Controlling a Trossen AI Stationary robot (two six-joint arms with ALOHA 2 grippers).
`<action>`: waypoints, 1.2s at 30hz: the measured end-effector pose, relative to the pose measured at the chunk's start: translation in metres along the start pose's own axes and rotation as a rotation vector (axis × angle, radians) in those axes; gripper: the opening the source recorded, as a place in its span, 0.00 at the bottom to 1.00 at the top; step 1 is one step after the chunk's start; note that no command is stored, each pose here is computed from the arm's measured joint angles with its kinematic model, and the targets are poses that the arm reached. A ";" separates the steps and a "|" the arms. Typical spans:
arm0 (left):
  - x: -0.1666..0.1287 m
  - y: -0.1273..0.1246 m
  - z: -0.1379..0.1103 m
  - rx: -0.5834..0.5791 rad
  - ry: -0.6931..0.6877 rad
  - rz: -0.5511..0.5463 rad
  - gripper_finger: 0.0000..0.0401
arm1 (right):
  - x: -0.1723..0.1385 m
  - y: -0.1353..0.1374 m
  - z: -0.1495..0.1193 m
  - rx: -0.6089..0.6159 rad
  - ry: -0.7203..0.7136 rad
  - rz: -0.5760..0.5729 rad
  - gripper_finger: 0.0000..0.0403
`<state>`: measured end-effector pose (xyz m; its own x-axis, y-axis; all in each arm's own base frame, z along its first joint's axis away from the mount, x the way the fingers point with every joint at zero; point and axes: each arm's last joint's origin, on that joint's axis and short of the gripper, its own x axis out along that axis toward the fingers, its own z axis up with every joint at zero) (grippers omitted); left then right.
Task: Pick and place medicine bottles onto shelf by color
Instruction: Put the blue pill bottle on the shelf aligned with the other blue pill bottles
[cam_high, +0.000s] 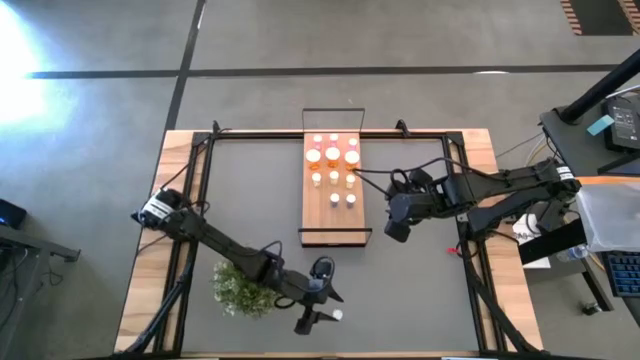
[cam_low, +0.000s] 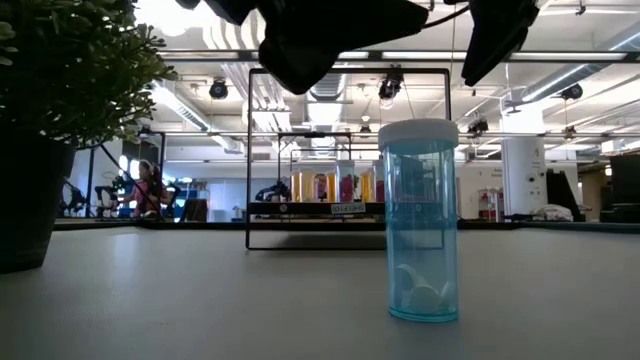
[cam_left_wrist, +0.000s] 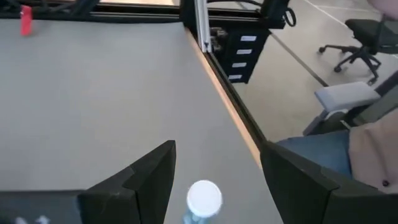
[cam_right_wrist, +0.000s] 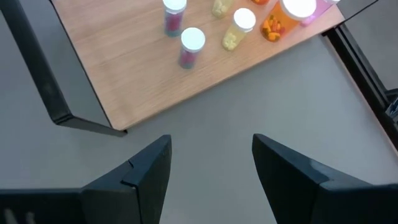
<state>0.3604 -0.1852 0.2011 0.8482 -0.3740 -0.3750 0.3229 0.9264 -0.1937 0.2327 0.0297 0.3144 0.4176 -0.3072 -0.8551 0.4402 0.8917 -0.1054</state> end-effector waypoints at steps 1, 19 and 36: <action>0.001 -0.001 0.000 -0.004 -0.002 0.002 0.55 | 0.000 0.000 0.000 0.001 -0.001 0.000 0.53; 0.013 0.002 -0.027 0.069 0.070 0.083 0.55 | 0.000 0.002 0.003 0.012 -0.030 0.018 0.53; 0.013 0.002 -0.028 0.075 0.101 0.075 0.55 | 0.000 0.002 0.003 0.013 -0.035 0.020 0.53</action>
<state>0.3602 -0.1898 0.1705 0.8256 -0.3028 -0.4760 0.2940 0.9511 -0.0952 0.2362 0.0307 0.3161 0.4537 -0.3006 -0.8389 0.4412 0.8937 -0.0816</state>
